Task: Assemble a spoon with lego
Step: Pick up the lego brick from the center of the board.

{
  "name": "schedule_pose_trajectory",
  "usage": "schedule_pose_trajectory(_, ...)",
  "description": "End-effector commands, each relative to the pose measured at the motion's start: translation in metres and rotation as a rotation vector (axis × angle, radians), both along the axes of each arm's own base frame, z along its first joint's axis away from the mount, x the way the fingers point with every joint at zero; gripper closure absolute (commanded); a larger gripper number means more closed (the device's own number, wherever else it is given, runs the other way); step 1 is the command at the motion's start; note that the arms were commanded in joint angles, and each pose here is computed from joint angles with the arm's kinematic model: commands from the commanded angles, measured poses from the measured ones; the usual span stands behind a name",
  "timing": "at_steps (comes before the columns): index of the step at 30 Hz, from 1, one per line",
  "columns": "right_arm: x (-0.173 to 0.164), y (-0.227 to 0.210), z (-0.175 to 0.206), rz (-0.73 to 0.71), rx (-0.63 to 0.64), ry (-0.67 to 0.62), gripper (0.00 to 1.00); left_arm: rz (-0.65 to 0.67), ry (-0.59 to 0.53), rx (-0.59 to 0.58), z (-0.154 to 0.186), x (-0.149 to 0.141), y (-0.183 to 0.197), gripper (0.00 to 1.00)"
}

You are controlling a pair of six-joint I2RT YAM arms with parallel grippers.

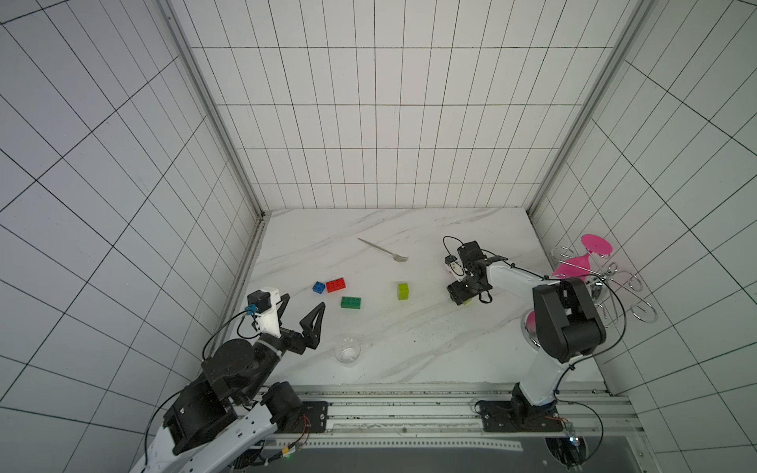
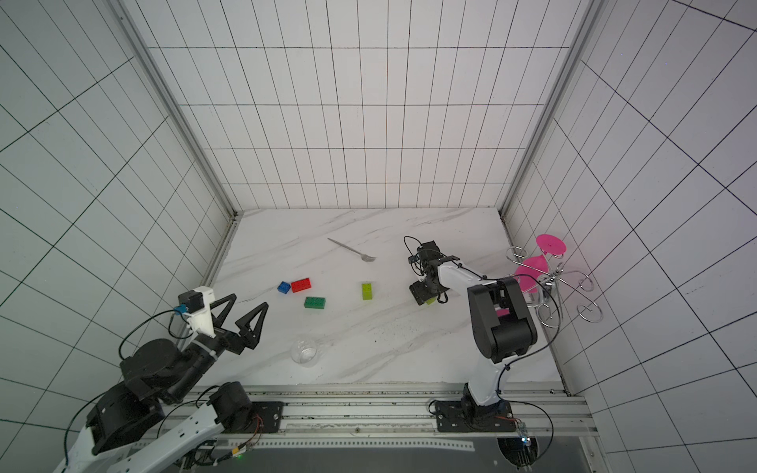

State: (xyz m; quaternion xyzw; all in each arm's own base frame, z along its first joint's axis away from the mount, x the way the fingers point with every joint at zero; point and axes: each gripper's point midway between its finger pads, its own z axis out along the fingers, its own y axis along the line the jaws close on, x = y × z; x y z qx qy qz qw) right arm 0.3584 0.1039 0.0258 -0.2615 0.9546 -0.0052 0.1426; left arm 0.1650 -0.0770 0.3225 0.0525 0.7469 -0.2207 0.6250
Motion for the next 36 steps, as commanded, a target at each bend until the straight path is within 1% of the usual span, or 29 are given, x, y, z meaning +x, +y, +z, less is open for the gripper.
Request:
schedule_pose_trajectory(1, -0.004, 0.016, 0.007, 0.052, 0.066, 0.048, 0.29, 0.007, -0.013, -0.001, 0.001, -0.001, 0.003, 0.02)
schedule_pose_trajectory(4, -0.005, 0.02, 0.006, 0.069, 0.077, 0.077, 0.38, 0.007, -0.012, -0.001, 0.001, -0.001, 0.002, 0.02)
schedule_pose_trajectory(7, -0.004, 0.013, 0.006, 0.059, 0.036, 0.1, 0.43, 0.008, -0.011, 0.001, 0.001, 0.0, 0.002, 0.02)
schedule_pose_trajectory(12, -0.005, 0.006, 0.014, 0.045, -0.001, 0.093, 0.46, 0.007, -0.01, 0.005, 0.001, 0.001, 0.001, 0.02)
schedule_pose_trajectory(16, -0.009, 0.002, 0.012, 0.048, -0.025, 0.113, 0.47, 0.005, -0.007, 0.006, 0.0, 0.001, 0.0, 0.02)
schedule_pose_trajectory(19, -0.009, 0.004, 0.007, 0.06, -0.02, 0.127, 0.51, 0.006, -0.008, 0.007, 0.0, 0.001, 0.0, 0.02)
schedule_pose_trajectory(22, -0.007, 0.006, 0.005, 0.062, -0.012, 0.14, 0.57, 0.007, -0.007, 0.009, 0.0, 0.001, 0.001, 0.02)
schedule_pose_trajectory(30, -0.002, 0.004, 0.001, 0.055, -0.032, 0.144, 0.61, 0.009, -0.005, 0.008, -0.001, 0.001, 0.001, 0.02)
schedule_pose_trajectory(33, 0.0, 0.007, 0.007, 0.06, -0.025, 0.127, 0.72, 0.011, -0.007, 0.007, 0.0, 0.001, 0.002, 0.02)
schedule_pose_trajectory(36, 0.003, 0.014, 0.024, 0.086, -0.004, 0.082, 0.76, 0.01, -0.006, 0.008, -0.001, 0.001, 0.001, 0.02)
